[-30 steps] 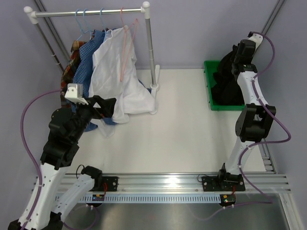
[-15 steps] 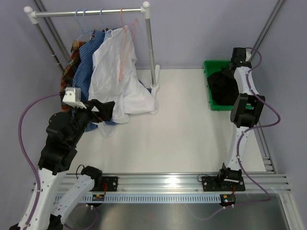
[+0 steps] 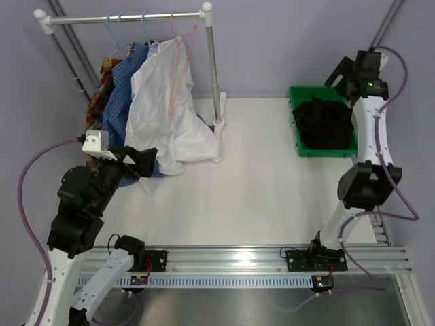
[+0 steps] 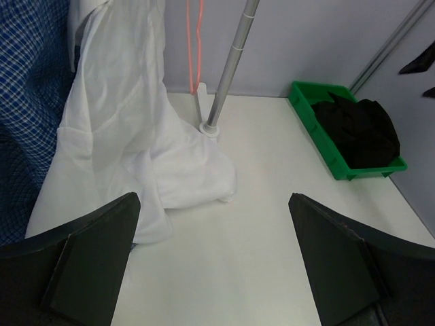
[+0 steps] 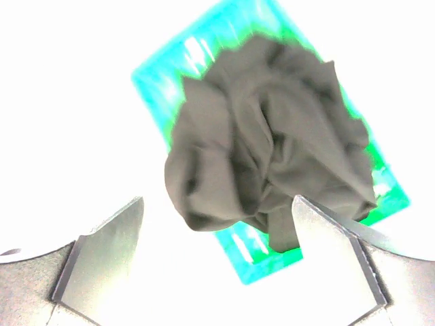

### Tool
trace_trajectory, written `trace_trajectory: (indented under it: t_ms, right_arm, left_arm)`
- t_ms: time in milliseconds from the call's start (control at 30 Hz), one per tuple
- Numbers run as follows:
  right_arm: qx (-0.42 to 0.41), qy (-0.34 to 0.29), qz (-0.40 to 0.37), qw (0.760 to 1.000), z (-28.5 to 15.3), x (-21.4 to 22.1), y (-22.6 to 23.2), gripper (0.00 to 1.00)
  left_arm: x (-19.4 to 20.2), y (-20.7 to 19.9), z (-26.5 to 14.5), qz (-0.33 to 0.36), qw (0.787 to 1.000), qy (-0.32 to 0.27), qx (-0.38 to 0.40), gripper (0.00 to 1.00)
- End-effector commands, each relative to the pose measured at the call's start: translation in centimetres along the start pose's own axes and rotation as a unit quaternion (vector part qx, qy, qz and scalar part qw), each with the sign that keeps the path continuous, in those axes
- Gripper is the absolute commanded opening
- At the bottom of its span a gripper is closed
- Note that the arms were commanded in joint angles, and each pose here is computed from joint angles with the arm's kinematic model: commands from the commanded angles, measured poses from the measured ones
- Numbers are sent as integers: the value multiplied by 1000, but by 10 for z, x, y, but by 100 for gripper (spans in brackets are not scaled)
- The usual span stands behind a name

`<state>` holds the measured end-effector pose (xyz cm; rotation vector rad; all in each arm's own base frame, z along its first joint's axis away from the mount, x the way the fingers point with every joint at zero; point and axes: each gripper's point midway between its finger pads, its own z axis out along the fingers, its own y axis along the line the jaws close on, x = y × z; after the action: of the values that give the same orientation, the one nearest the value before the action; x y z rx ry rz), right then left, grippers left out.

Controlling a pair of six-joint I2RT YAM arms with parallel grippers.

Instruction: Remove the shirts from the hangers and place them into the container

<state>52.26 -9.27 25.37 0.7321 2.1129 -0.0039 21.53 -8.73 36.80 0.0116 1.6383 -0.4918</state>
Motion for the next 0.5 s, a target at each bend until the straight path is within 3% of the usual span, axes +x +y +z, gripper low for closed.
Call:
trace_trajectory:
  t_ms: [0, 67, 133, 167, 233, 267, 467]
  right_arm:
    - [-79, -153, -5, 985, -144, -78, 17, 99]
    - [-107, -209, -3, 972, -209, -91, 15, 99]
    - [-120, -231, -15, 965, -237, -84, 9, 99]
    - [-138, -267, -18, 954, -279, -87, 5, 99]
    - [-142, -291, -40, 945, -302, -78, -3, 99]
    - [-154, -325, -42, 932, -339, -75, -9, 100]
    - [-168, -409, -42, 896, -413, -43, -40, 99]
  left_arm:
    - [-33, 4, -19, 33, 998, -47, -18, 99]
    - [-38, 11, -25, 47, 997, -53, -37, 99]
    - [-51, 20, -34, 67, 993, -71, -65, 99]
    - [-54, 24, -38, 76, 991, -75, -78, 99]
    - [-70, 36, -50, 92, 984, -97, -117, 99]
    - [-75, 41, -53, 95, 981, -104, -133, 99]
    - [-90, 54, -65, 124, 970, -116, -174, 99]
